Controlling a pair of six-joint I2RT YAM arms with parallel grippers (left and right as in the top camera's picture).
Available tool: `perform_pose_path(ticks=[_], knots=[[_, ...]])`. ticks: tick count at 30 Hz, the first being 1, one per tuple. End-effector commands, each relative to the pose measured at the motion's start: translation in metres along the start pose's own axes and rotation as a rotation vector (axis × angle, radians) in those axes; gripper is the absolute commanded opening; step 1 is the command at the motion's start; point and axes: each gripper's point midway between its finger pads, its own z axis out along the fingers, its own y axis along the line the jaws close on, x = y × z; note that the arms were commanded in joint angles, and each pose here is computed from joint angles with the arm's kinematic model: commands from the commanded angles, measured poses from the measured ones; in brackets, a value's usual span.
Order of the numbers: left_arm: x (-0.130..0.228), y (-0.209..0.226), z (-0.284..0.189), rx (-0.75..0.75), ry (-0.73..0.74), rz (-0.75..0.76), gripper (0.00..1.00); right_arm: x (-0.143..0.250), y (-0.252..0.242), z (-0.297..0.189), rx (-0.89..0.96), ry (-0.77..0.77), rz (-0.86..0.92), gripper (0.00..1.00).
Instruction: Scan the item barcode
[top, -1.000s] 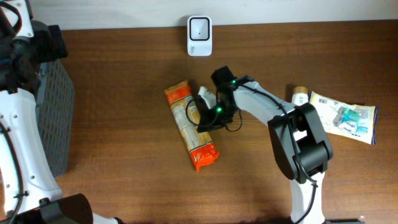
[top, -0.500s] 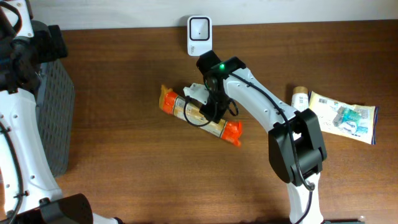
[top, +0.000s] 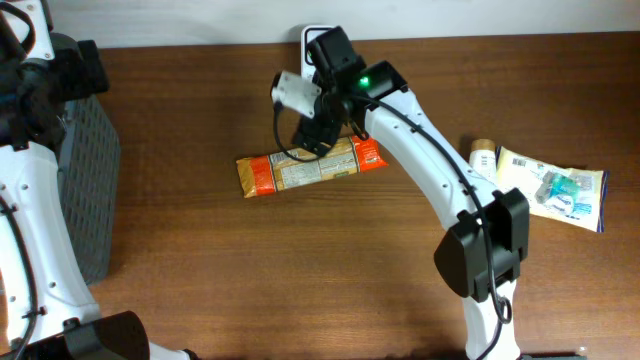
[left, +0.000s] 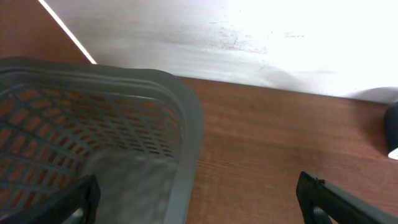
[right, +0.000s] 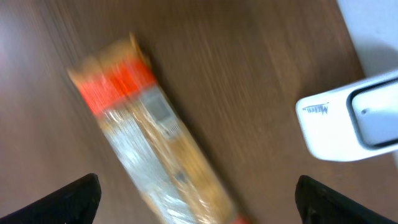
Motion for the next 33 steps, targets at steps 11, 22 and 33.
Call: perform_pose_path(ticks=[11, 22, 33], knots=[[-0.008, 0.0, -0.009, -0.001, -0.029, 0.014, 0.99, 0.107, 0.043, 0.139, 0.101, 0.114, 1.712, 0.79], [-0.008, 0.0, -0.009, -0.001, -0.028, 0.014, 0.99, 0.16, 0.026, 0.099, 0.059, 0.369, 1.043, 0.86], [-0.008, 0.0, -0.009, -0.001, -0.028, 0.014, 0.99, 0.147, 0.026, 0.119, 0.464, 0.197, 1.512, 0.54]])
